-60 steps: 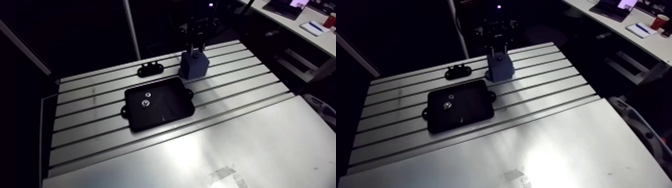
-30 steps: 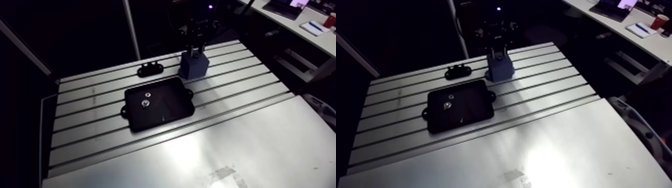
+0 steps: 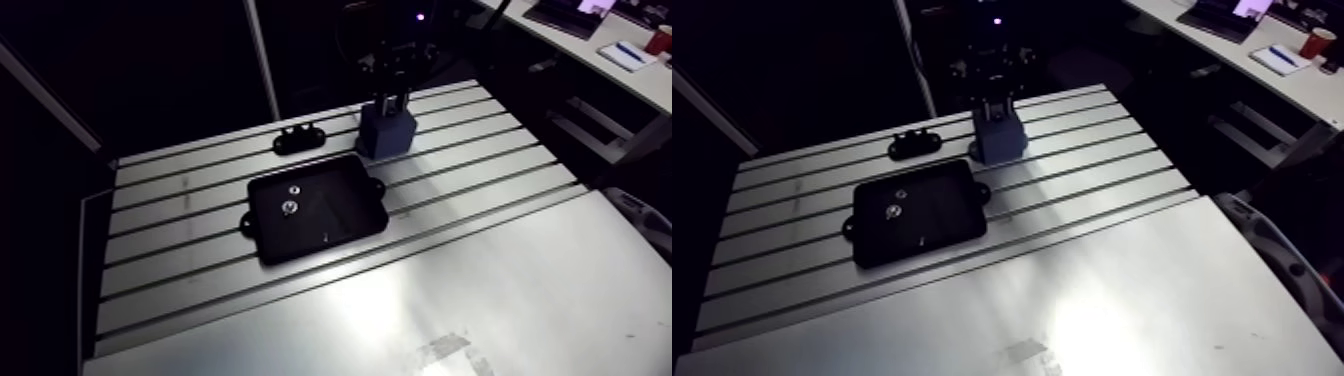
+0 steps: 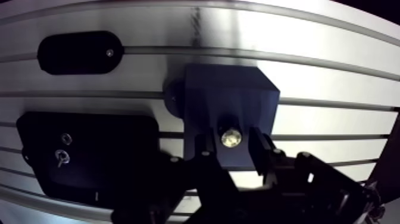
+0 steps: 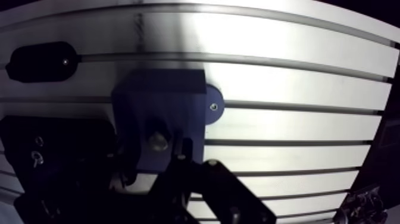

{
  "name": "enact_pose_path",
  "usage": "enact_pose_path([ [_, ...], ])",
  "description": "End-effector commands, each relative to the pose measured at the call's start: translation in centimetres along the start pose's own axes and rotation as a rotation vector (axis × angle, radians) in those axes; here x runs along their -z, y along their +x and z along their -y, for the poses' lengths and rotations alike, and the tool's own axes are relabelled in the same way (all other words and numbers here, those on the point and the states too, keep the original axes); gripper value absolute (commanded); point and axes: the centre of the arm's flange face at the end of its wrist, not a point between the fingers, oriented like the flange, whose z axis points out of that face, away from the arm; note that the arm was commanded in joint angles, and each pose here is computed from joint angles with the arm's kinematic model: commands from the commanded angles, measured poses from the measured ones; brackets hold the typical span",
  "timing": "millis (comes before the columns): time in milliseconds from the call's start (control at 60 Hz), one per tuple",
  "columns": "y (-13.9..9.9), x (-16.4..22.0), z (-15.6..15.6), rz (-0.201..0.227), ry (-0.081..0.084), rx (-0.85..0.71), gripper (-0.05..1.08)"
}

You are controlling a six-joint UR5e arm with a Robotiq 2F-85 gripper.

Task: Pick up the M10 bolt and insert it into the hex recess until seated.

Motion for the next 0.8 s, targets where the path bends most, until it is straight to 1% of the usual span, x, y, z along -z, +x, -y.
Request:
enact_pose_path([
  [17,0.05,0.07,0.01,-0.004,-0.002,0.0,0.58],
  [417,0.06,0.01,0.22,-0.002,-0.001,0.003,0.6],
  [800,0.11,0.01,0.16,-0.003,-0.005,0.004,0.64],
])
